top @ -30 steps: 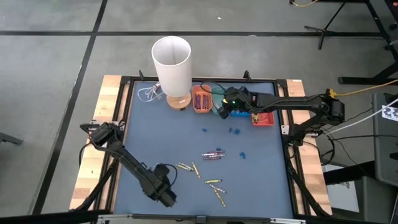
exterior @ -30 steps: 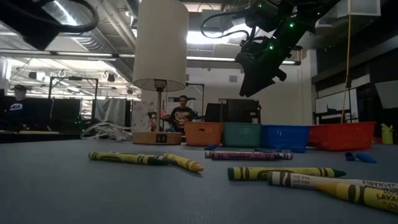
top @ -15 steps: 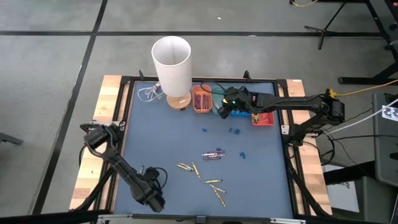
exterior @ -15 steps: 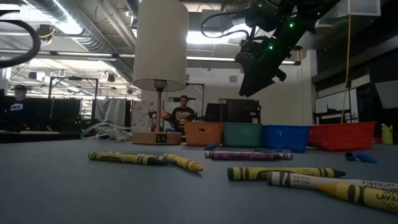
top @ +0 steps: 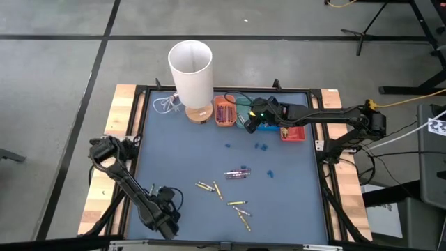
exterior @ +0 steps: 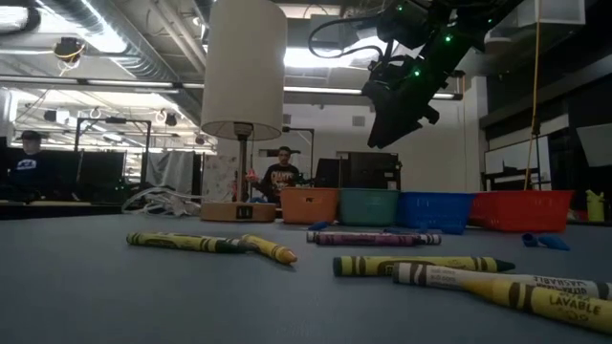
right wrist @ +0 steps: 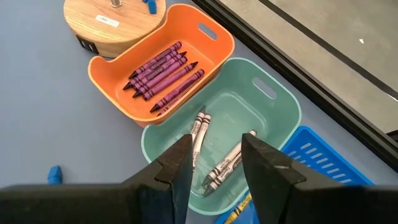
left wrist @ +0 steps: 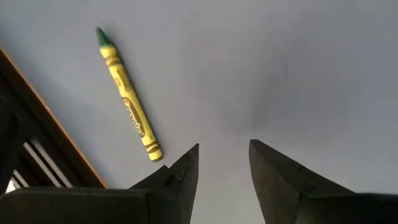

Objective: Sort crayons
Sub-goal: Put the green crayon into the orange bin

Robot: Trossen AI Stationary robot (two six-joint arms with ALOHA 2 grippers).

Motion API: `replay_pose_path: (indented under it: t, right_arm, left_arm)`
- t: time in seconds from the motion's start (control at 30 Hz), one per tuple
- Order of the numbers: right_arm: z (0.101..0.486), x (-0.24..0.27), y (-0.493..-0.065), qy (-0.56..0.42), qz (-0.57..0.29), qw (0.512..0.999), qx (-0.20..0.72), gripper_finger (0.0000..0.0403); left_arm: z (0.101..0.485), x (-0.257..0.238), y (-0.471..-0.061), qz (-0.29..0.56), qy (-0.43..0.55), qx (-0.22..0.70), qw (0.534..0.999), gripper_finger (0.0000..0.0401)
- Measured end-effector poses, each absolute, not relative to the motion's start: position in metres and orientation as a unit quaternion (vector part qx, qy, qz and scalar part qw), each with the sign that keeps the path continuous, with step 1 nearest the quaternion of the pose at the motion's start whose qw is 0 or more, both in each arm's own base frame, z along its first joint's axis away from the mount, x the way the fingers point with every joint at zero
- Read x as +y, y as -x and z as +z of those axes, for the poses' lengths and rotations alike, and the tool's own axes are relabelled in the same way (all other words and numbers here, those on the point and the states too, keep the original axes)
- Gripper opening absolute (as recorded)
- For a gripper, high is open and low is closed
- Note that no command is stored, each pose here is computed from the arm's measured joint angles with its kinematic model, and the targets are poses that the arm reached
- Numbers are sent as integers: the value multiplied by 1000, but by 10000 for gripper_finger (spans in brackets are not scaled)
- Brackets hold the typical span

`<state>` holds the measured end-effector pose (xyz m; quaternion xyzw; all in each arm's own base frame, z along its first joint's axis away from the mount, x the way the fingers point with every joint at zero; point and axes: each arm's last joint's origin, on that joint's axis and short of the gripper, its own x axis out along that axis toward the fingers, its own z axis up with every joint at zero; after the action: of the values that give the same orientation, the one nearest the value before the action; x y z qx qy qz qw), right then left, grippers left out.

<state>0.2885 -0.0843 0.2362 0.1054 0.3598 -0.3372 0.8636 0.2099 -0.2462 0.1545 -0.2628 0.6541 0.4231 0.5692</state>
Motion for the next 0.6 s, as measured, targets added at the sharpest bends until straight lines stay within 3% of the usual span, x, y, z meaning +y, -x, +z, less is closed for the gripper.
replay_pose_path:
  t: [0.1,0.3,0.6]
  right_arm:
    - [236,-84,-288,-105,-337,864,360,136]
    - [236,-84,-288,-105,-337,864,360,136]
    - [236,-84,-289,-105,-337,864,359,136]
  left_arm:
    - [169,-242,-205,434,270,626,589,126]
    - [188,-237,-189,470,273,617,570,126]
    - [175,-231,-165,503,298,577,570,126]
